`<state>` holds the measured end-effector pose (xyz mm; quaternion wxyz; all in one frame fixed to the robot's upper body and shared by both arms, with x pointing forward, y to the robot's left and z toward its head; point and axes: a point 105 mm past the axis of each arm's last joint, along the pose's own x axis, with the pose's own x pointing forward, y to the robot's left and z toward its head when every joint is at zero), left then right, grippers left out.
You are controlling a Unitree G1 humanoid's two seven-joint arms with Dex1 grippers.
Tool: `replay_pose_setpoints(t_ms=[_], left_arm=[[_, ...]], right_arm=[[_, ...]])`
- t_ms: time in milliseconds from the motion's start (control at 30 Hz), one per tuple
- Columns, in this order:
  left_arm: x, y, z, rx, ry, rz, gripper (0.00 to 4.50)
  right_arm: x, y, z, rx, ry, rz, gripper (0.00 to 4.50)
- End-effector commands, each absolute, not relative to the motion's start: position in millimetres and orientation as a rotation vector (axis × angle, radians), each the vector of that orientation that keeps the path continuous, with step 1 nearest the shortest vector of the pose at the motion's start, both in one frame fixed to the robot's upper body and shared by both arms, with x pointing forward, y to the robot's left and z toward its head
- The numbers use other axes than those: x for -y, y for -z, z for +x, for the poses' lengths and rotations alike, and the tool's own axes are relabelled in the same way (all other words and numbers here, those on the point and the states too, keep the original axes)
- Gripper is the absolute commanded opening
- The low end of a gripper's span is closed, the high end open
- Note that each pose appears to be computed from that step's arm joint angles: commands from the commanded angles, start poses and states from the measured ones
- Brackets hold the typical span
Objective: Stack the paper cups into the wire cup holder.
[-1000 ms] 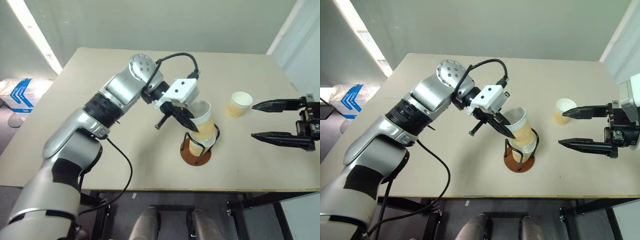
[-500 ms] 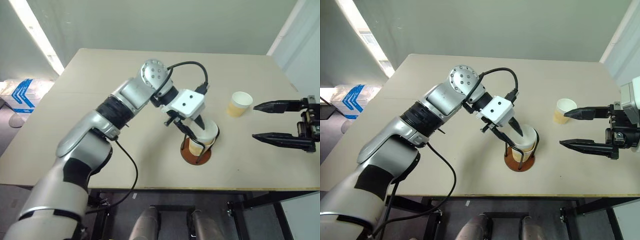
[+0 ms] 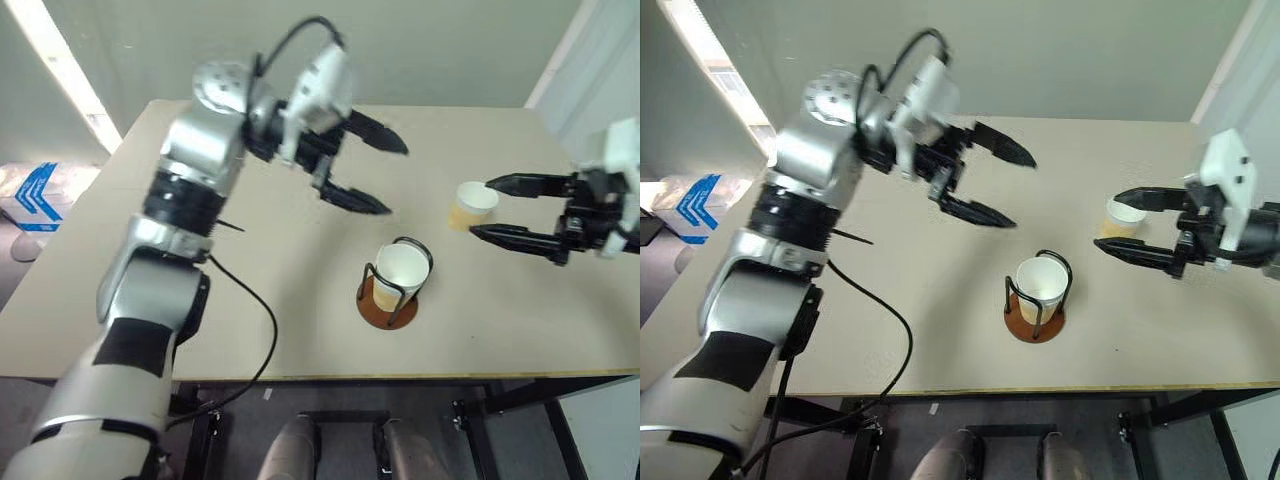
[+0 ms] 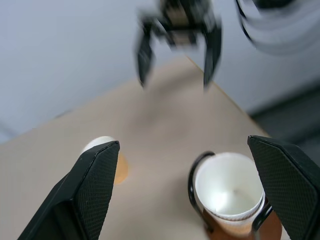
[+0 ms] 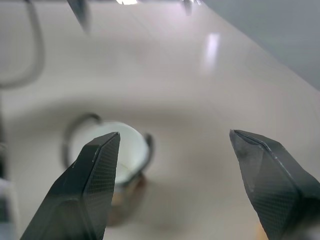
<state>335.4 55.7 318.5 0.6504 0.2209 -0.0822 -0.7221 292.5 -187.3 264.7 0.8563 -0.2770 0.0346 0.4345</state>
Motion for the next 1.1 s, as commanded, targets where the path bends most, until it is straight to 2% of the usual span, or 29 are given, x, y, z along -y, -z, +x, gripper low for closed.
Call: replay_pose_setpoints(t_ms=[33, 167, 367, 567, 1000, 1100], left_arm=[[-75, -325, 331, 0.222, 1.547, 0.385, 4.49], [-95, -304, 326, 0.166, 1.455, 0.351, 4.49], [-113, -281, 315, 0.081, 1.367, 0.356, 4.49], [-123, -279, 328, 0.08, 1.171, 0.393, 4.49], [-127, -282, 324, 0.095, 1.124, 0.393, 4.49], [-126, -276, 324, 0.082, 1.126, 0.43, 4.5]], right_arm=[[201, -260, 322, -0.072, -0.807, -0.801, 3.72], [207, -254, 355, -0.108, -0.789, -0.946, 3.72], [235, -232, 391, -0.269, -0.769, -1.137, 3.72], [248, -222, 410, -0.37, -0.767, -1.245, 3.72], [234, -208, 434, -0.413, -0.753, -1.331, 3.72], [232, -206, 437, -0.412, -0.736, -1.35, 3.08]])
